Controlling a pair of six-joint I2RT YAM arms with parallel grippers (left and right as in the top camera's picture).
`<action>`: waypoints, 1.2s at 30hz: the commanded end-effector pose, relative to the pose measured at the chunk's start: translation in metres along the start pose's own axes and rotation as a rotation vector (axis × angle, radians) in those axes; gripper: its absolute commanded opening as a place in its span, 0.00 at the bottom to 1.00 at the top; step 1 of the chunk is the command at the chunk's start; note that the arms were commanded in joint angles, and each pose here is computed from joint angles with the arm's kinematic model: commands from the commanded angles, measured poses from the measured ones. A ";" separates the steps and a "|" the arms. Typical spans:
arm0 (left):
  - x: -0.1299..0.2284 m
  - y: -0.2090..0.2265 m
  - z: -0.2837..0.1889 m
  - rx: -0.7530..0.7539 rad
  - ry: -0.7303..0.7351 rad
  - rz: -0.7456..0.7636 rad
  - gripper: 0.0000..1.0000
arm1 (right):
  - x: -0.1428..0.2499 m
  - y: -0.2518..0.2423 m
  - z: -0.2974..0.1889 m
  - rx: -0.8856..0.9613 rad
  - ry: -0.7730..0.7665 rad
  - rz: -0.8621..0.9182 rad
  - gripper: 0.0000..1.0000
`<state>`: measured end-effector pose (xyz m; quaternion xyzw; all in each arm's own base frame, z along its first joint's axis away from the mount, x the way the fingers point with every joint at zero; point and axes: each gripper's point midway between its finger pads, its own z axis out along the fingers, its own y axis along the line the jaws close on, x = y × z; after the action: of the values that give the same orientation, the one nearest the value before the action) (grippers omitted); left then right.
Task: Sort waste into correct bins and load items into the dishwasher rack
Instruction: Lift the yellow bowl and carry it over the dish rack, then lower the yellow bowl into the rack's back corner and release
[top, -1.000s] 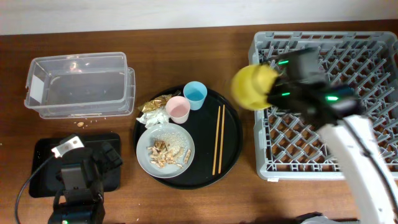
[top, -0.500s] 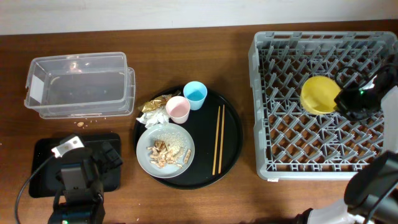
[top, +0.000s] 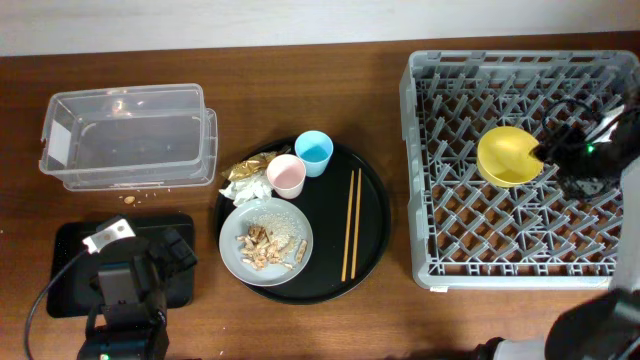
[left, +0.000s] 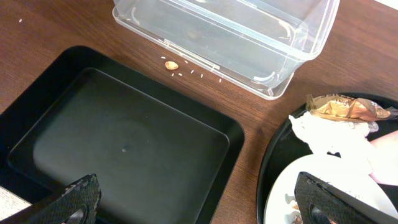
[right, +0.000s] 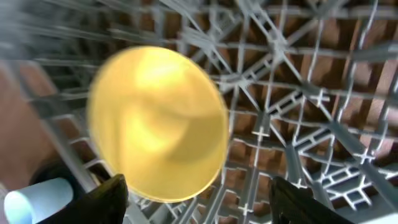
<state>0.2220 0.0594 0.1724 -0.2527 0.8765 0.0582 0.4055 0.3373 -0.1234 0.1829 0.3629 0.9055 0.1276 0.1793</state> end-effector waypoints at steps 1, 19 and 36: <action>-0.006 0.000 -0.004 0.000 -0.020 -0.008 0.99 | 0.005 0.037 -0.021 -0.056 -0.084 -0.213 0.74; -0.006 0.000 -0.004 0.000 -0.020 -0.008 0.99 | 0.030 0.074 0.094 0.349 -0.061 -0.432 0.59; -0.006 0.000 -0.004 0.000 -0.020 -0.008 0.99 | 0.015 0.108 0.040 0.276 -0.074 -0.420 0.04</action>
<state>0.2216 0.0594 0.1721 -0.2528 0.8770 0.0586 0.4045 0.3982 -0.0356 0.1505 0.1846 0.9684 -0.0718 0.1516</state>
